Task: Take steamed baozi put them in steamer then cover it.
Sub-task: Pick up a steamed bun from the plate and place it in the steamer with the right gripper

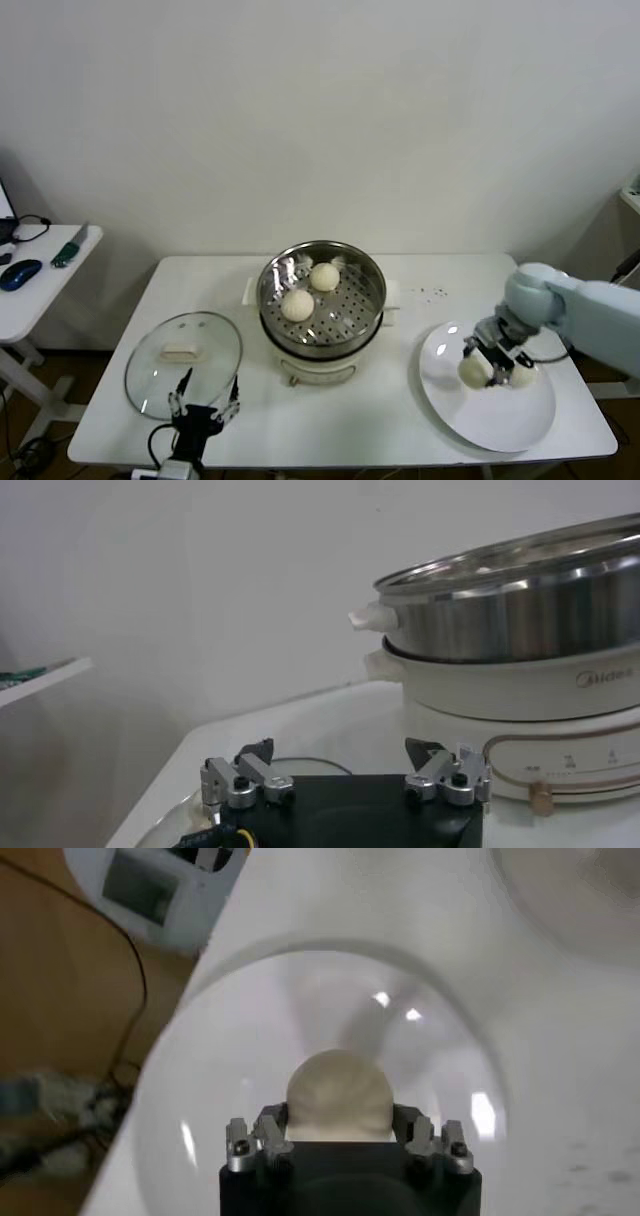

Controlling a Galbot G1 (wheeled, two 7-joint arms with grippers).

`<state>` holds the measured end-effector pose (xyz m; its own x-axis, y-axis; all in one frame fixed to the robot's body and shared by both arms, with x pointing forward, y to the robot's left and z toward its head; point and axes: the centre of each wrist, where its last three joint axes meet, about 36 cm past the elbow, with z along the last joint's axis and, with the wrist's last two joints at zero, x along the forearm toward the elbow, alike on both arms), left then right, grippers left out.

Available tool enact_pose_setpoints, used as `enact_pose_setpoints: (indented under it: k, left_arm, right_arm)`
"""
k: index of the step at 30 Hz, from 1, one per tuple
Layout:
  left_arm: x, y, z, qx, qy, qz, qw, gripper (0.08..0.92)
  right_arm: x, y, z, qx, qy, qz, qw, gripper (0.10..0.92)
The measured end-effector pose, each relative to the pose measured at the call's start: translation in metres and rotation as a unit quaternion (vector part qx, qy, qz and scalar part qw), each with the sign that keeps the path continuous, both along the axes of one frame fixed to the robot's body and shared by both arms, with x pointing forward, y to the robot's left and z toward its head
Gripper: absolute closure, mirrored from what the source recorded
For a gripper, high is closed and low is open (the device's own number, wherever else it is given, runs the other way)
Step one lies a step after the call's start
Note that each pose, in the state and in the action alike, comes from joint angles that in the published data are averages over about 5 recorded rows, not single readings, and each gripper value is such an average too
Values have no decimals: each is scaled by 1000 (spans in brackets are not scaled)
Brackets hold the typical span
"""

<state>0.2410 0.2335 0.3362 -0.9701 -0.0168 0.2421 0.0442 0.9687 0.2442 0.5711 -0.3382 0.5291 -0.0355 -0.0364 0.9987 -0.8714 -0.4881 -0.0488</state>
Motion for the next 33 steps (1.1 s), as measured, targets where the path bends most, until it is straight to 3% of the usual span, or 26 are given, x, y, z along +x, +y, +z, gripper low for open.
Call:
enact_pose_setpoints:
  k: [10,17,24,33]
  left_arm:
    - [-5,0,-2,-2,7,2,1000,177]
    - [-7,0,-1,-5,8,3,1000,177]
    - [-9,6,-1,-4,10,7,1000,177]
    - [-7,10,0,-5,8,10,1000,177]
  right_arm:
    - [45,93,112,-8,-53,204,978,344]
    - [55,169,154,-18,-62,314,947,344]
    - [60,241,151,-41,-53,396,916,344]
    - [62,303,106,-60,-27,458,887,344]
